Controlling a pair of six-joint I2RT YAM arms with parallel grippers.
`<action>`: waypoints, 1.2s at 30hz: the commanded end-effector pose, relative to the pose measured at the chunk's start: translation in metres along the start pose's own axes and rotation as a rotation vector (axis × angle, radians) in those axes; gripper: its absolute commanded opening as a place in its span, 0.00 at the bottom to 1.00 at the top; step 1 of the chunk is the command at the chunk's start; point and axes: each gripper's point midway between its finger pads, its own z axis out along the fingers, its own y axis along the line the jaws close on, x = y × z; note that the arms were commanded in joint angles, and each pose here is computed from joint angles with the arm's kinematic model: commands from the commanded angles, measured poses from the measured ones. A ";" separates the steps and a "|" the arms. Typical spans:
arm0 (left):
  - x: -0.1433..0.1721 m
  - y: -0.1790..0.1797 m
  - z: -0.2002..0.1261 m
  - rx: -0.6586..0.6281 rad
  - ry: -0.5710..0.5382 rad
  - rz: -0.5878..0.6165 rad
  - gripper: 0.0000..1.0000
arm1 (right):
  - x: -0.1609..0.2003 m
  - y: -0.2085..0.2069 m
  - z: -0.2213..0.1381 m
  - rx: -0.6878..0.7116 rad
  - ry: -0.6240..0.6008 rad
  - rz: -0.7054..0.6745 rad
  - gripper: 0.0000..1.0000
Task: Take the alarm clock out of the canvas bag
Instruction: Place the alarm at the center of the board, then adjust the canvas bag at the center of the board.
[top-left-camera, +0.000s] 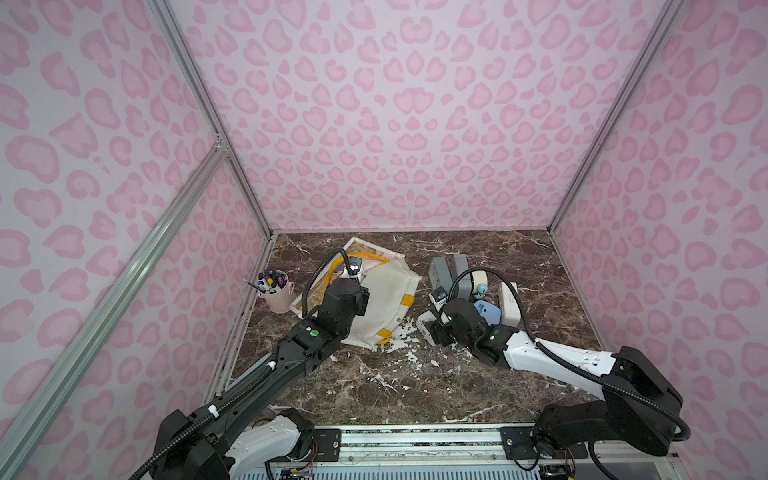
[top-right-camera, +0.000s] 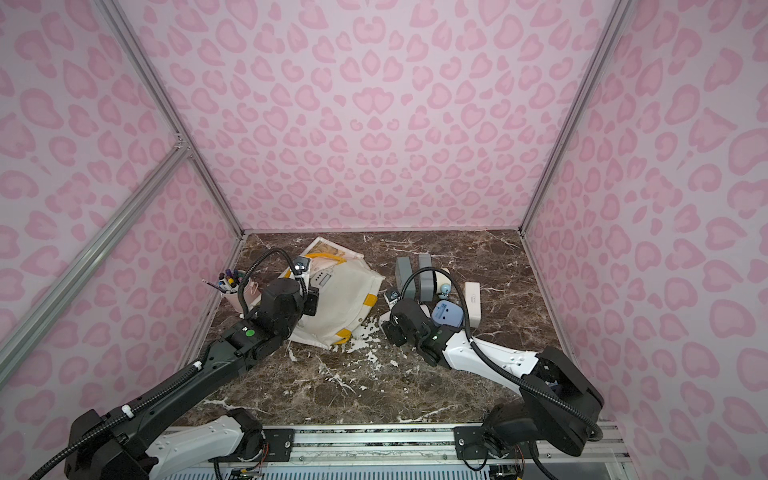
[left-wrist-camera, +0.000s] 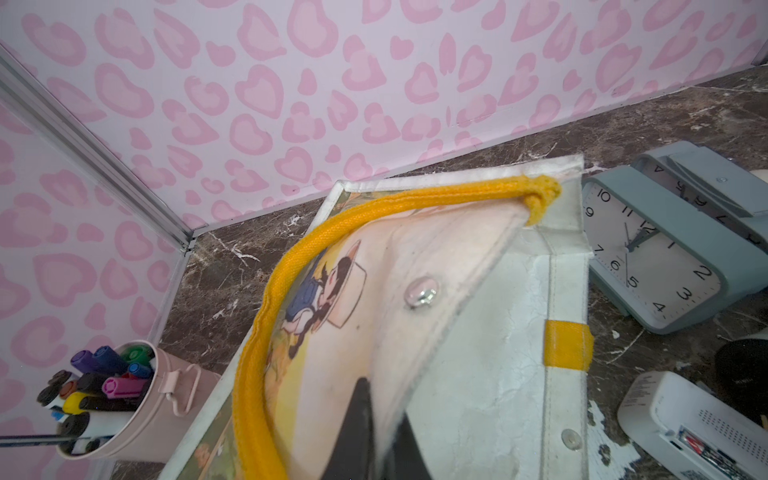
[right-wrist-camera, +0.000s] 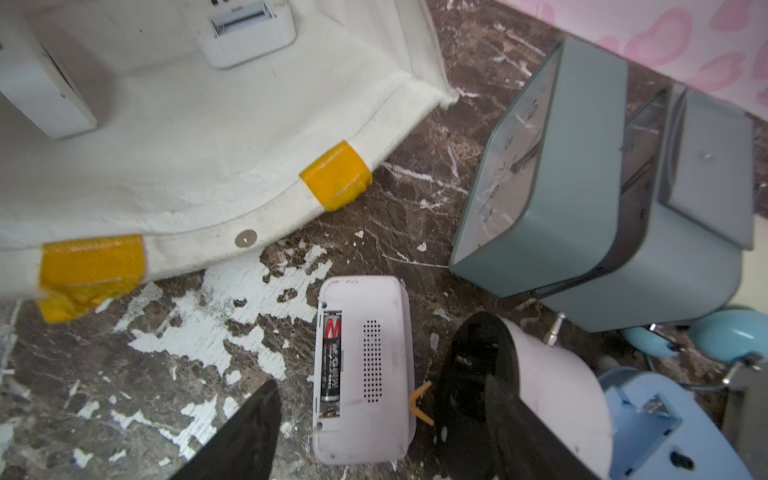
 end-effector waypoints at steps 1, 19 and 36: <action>-0.016 -0.007 -0.002 0.042 -0.072 -0.025 0.03 | -0.021 0.020 -0.004 -0.056 -0.063 -0.014 0.76; -0.035 -0.023 -0.006 0.147 -0.144 -0.031 0.03 | -0.023 0.174 0.029 -0.406 -0.032 -0.325 0.71; -0.012 -0.015 0.003 0.099 -0.068 -0.129 0.03 | -0.051 0.232 0.027 -0.498 -0.159 -0.335 0.75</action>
